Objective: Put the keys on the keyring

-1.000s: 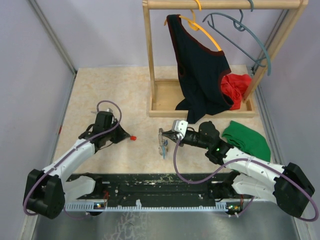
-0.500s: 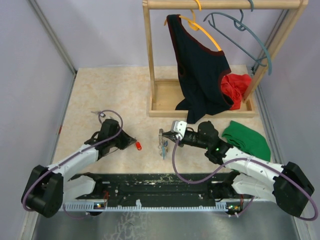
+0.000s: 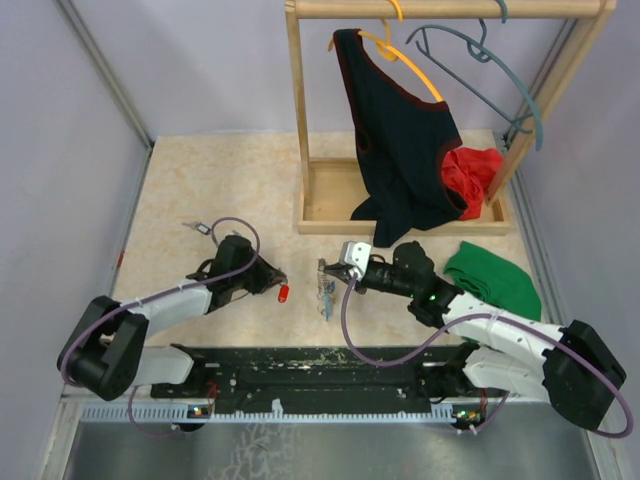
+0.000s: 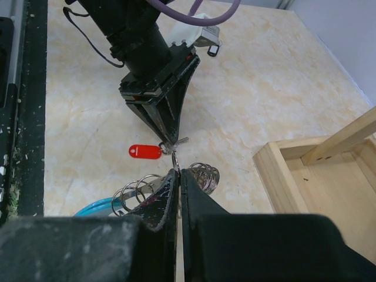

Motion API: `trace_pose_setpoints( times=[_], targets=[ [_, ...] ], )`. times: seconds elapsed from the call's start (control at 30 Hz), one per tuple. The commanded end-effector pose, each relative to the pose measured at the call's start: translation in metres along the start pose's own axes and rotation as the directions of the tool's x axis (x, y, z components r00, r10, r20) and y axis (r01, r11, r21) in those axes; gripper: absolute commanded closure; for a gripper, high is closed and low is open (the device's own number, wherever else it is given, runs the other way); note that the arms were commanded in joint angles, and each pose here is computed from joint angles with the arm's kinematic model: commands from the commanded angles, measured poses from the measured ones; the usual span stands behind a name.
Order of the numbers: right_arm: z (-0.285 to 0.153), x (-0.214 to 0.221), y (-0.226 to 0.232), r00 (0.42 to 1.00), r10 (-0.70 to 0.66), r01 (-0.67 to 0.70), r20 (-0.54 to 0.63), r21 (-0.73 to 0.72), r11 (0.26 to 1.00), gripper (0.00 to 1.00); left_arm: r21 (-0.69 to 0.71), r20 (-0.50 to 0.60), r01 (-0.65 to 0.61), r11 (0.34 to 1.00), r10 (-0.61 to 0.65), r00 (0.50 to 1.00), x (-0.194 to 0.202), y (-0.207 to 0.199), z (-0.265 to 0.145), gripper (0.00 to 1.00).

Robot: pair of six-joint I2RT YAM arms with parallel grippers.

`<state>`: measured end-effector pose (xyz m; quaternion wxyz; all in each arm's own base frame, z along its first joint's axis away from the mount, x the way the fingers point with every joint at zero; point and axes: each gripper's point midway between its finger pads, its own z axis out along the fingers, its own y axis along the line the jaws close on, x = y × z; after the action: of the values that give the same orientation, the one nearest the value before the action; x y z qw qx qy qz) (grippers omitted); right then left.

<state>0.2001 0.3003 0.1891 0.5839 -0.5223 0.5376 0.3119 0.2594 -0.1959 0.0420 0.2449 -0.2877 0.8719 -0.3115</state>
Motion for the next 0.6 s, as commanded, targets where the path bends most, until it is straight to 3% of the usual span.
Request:
trace_pose_setpoints(
  times=[0.0, 0.13, 0.33, 0.47, 0.57],
  targets=[
    [0.006, -0.034, -0.01, 0.996, -0.054, 0.054, 0.077, 0.008, 0.999, 1.0, 0.093, 0.037, -0.154, 0.984, 0.152, 0.988, -0.011, -0.032, -0.005, 0.71],
    [0.007, -0.033, -0.009, 0.996, -0.052, 0.052, 0.072, -0.001, 0.999, 1.0, 0.052, 0.095, -0.365, 0.93, 0.359, 0.928, -0.025, -0.032, -0.019, 0.57],
    [0.009, -0.032, -0.007, 0.997, -0.048, 0.049, 0.057, -0.02, 0.999, 1.0, 0.094, 0.113, -0.685, 0.722, 0.676, 0.728, -0.028, -0.039, -0.032, 0.42],
    [0.009, -0.036, -0.005, 0.997, -0.045, 0.048, 0.064, -0.036, 0.998, 1.0, 0.123, 0.092, -0.766, 0.631, 0.762, 0.641, -0.026, -0.045, -0.033, 0.4],
    [0.01, -0.036, -0.003, 0.997, -0.039, 0.042, 0.065, -0.049, 0.998, 1.0, 0.207, 0.168, -0.801, 0.561, 0.786, 0.594, -0.022, -0.063, -0.039, 0.4]
  ],
)
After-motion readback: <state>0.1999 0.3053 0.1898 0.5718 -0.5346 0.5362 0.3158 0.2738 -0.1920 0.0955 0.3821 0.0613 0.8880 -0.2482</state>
